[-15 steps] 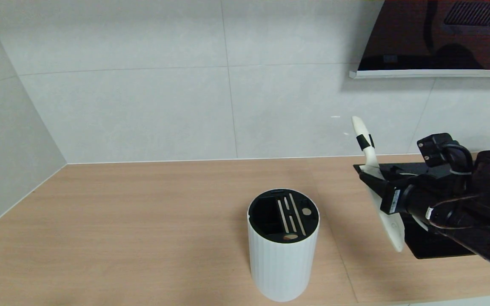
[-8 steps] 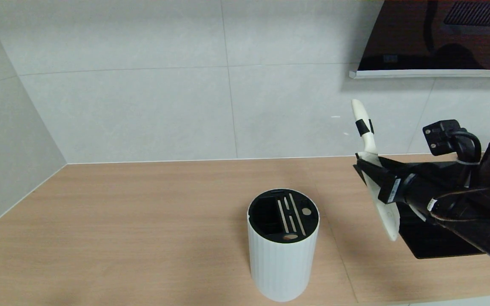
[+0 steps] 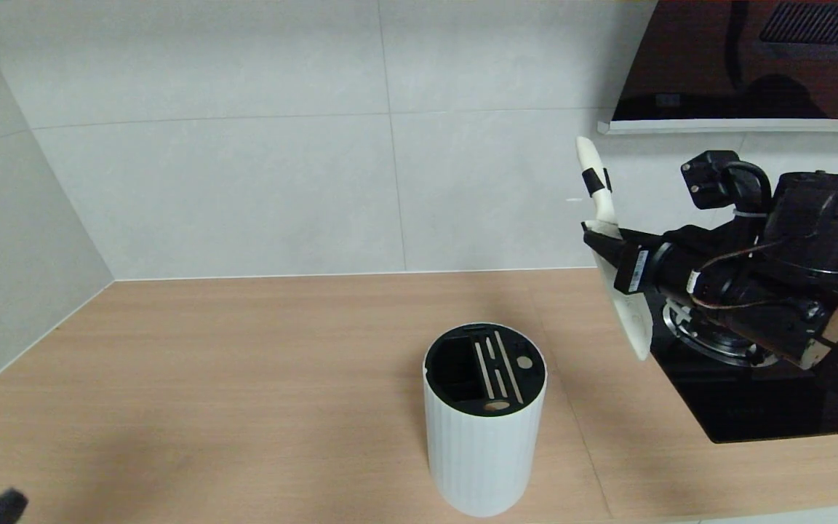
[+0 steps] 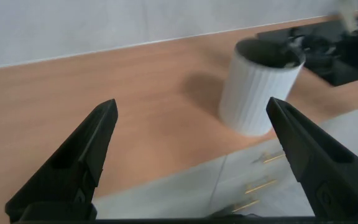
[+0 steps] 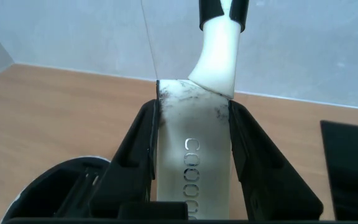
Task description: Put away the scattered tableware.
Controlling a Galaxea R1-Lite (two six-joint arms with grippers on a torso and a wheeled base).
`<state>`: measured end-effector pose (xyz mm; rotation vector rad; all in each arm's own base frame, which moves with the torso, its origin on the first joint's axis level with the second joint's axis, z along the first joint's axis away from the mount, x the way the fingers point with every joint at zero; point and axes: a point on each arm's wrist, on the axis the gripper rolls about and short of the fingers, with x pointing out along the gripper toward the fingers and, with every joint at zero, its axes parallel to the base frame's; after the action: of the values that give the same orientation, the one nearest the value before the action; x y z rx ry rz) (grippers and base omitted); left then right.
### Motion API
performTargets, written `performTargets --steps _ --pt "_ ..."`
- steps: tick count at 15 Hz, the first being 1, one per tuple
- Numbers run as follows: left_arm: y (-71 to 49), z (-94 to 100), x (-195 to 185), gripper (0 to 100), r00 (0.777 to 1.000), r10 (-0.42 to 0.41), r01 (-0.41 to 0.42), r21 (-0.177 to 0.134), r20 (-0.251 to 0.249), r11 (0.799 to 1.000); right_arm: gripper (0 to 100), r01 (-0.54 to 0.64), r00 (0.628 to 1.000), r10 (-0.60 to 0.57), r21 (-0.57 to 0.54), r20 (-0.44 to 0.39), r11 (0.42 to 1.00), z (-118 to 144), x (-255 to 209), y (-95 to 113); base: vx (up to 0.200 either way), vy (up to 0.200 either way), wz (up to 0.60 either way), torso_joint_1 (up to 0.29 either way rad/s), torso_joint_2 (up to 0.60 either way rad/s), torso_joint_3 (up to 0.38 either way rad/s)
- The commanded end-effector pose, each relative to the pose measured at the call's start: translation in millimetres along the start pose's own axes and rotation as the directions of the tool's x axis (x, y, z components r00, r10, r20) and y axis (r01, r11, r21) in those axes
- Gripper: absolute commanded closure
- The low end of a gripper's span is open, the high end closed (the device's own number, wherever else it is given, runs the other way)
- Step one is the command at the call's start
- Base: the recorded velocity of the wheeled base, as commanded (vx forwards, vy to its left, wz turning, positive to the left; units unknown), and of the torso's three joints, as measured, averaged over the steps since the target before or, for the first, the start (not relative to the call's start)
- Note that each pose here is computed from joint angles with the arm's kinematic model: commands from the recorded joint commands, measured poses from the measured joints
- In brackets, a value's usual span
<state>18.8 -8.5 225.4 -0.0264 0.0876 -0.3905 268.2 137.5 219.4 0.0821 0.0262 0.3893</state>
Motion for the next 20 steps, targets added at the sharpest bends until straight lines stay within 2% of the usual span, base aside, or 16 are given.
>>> performTargets --steps 1,3,5,6,9,10,12,14,15,16,17,18,20 --pt "23.2 43.8 70.5 0 0.997 -0.055 0.053 -0.045 -0.051 0.998 100 -0.038 0.999 0.038 0.001 0.014 0.999 11.7 14.1 3.4 0.0 0.0 0.0 0.0 0.0 0.0" --pt "28.0 50.5 96.3 0 0.994 -0.087 0.083 -0.062 -0.065 0.995 100 -0.056 0.998 0.056 0.001 0.025 0.998 13.9 18.9 9.0 0.0 0.0 0.0 0.0 0.0 0.0" --pt "26.7 53.5 125.4 0 0.986 -0.151 0.143 -0.109 -0.069 0.984 100 -0.089 0.996 0.089 -0.002 0.021 0.996 12.5 17.5 19.7 0.0 0.0 0.0 0.0 0.0 0.0" --pt "25.1 53.2 141.3 0 0.981 -0.183 0.173 -0.144 -0.058 0.974 100 -0.106 0.994 0.106 -0.003 0.021 0.994 12.5 16.3 25.0 0.0 0.0 0.0 0.0 0.0 0.0" --pt "20.3 45.3 167.4 0 0.97 -0.235 0.215 -0.236 -0.058 0.948 100 -0.134 0.991 0.134 -0.003 0.012 0.991 9.8 14.4 36.3 0.0 0.0 0.0 0.0 0.0 0.0" --pt "18.2 41.9 172.2 0 0.966 -0.249 0.225 -0.255 -0.067 0.94 100 -0.143 0.99 0.143 -0.004 0.008 0.99 8.6 13.6 39.5 0.0 0.0 0.0 0.0 0.0 0.0" --pt "14.6 33.8 181.0 0 0.958 -0.272 0.242 -0.264 -0.086 0.934 100 -0.169 0.986 0.169 -0.004 -0.006 0.986 4.2 10.3 50.3 0.0 0.0 0.0 0.0 0.0 0.0" --pt "8.9 25.4 199.7 0 0.949 -0.307 0.279 -0.263 -0.074 0.924 100 -0.198 0.98 0.198 -0.007 -0.02 0.98 0.1 4.2 64.6 0.0 0.0 0.0 0.0 0.0 0.0" --pt "8.9 25.4 199.7 0 0.949 -0.307 0.279 -0.263 -0.074 0.924 100 -0.198 0.98 0.198 -0.007 -0.02 0.98 0.1 4.2 64.6 0.0 0.0 0.0 0.0 0.0 0.0" --pt "-0.4 12.1 220.0 0 0.934 -0.35 0.312 -0.314 -0.074 0.897 100 -0.216 0.976 0.216 -0.007 -0.027 0.976 -2.1 -0.1 72.0 0.0 0.0 0.0 0.0 0.0 0.0" --pt "-1.7 9.9 223.5 0 0.932 -0.356 0.316 -0.326 -0.069 0.891 100 -0.222 0.975 0.221 -0.007 -0.029 0.975 -2.7 -0.8 73.8 0.0 0.0 0.0 0.0 0.0 0.0" --pt "-6.0 7.7 229.3 0 0.927 -0.373 0.339 -0.358 -0.031 0.87 100 -0.236 0.971 0.236 -0.008 -0.035 0.972 -3.7 -3.9 78.2 0.0 0.0 0.0 0.0 0.0 0.0" --pt "-12.8 11.2 229.5 0 0.916 -0.4 0.363 -0.421 0.001 0.831 100 -0.257 0.966 0.257 -0.008 -0.038 0.966 -3.9 -9.6 83.2 0.0 0.0 0.0 0.0 0.0 0.0"
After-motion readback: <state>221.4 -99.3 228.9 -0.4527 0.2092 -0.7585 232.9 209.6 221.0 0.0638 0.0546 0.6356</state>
